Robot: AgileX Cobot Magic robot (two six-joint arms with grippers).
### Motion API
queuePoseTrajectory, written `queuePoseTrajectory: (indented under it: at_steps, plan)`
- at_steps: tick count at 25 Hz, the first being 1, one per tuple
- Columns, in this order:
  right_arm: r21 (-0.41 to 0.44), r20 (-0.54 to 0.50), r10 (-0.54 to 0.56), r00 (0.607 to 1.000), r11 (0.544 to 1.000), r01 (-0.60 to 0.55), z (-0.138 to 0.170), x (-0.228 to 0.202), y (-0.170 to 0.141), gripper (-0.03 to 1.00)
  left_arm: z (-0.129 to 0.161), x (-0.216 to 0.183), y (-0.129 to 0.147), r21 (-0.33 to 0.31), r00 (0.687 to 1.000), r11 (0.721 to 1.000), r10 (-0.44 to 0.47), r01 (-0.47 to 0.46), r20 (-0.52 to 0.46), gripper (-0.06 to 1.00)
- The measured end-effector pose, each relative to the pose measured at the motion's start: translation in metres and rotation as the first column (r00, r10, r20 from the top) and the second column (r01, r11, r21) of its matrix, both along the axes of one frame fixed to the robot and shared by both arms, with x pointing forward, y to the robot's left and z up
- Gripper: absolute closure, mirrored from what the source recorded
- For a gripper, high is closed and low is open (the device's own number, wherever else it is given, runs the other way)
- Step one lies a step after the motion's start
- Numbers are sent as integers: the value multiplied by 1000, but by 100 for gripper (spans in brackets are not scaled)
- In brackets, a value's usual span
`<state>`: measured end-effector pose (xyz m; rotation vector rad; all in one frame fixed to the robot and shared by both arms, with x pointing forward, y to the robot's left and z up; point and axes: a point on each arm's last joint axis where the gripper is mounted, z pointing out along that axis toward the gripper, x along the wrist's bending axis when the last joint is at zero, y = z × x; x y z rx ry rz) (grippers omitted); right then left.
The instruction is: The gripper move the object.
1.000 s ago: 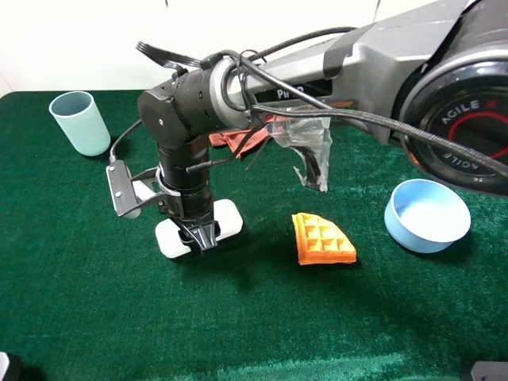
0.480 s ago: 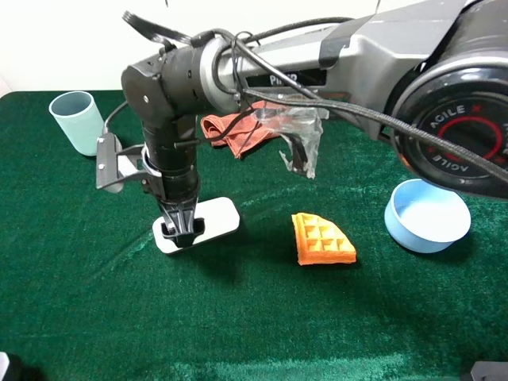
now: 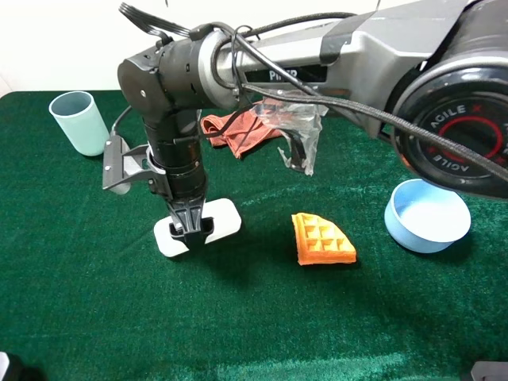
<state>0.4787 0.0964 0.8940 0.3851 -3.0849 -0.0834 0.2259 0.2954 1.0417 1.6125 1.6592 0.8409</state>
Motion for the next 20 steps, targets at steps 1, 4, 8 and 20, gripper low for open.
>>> queuePoseTrajectory:
  at_steps: [1, 4, 8, 20]
  plan:
    - [-7, -4, 0, 1000, 1000, 0, 0, 0, -1, 27, 0, 0, 0, 0, 1000, 1000, 0, 0, 0, 2]
    - [-9, -6, -3, 1000, 1000, 2, 3, 0, 0, 27, 0, 0, 0, 0, 1000, 1000, 0, 0, 0, 2]
    - [3, -1, -33, 999, 999, 33, 17, 3, 5, 27, 0, 0, 0, 0, 1000, 1000, 0, 0, 0, 2]
    - [156, 81, -134, 988, 980, 120, 99, 7, 7, 27, 0, 0, 0, 0, 1000, 1000, 0, 0, 0, 2]
